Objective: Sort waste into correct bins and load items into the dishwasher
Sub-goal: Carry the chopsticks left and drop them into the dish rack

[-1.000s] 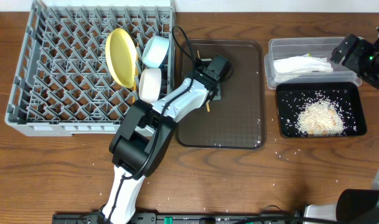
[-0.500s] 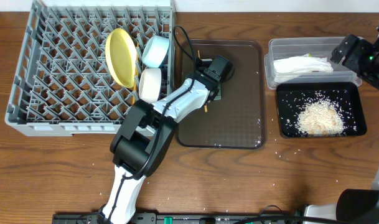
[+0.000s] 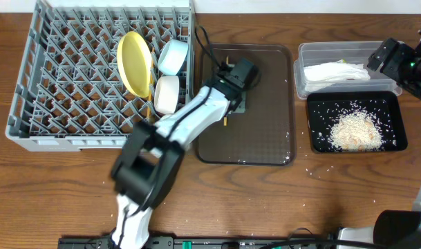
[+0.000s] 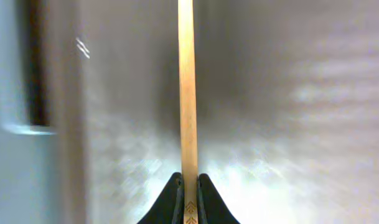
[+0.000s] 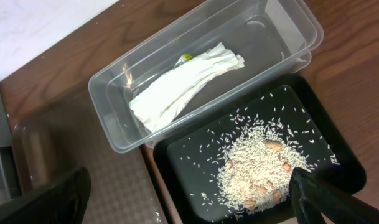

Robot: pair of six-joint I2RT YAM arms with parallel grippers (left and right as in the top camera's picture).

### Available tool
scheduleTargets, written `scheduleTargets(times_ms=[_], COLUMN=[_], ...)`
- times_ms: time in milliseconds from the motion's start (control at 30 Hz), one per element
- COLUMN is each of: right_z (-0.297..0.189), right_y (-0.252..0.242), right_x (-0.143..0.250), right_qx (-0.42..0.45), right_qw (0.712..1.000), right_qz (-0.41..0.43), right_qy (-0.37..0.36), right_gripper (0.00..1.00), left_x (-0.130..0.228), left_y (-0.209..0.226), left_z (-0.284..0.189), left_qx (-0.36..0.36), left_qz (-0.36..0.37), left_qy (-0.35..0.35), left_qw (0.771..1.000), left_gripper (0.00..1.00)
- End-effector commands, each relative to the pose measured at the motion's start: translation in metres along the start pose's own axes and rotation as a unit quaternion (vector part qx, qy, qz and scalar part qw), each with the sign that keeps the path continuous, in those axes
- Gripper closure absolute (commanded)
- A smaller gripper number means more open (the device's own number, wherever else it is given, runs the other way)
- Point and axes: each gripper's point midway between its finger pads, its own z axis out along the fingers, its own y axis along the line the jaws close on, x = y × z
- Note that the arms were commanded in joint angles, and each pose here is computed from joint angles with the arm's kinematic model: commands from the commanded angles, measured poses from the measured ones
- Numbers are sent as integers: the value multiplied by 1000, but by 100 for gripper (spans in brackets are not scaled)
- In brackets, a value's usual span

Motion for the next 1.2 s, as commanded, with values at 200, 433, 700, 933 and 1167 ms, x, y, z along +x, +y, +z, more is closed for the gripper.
scheduleTargets(times_ms=[200, 433, 700, 933, 1167], right_z=[-2, -2, -2, -2, -2], right_y=[-3, -3, -3, -3, -3], right_x=[-2, -2, -2, -2, -2], right_qx=[3, 3, 3, 3, 3], right_qw=[1000, 1000, 1000, 1000, 1000], right_qz=[7, 7, 7, 7, 7], right_qy=[-3, -3, -3, -3, -3], right_gripper=[1, 1, 1, 1, 1], left_x=[-48, -50, -51, -46, -43], left_y=[102, 179, 229, 247, 244], left_z=[-170, -138, -80, -70, -92], left_qx=[-107, -178, -211, -219, -216], left_qz=[57, 84, 71, 46, 6], left_qy=[-123, -65, -15, -1, -13], left_qw=[985, 978, 975, 975, 976], left_gripper=[93, 92, 88, 66, 66])
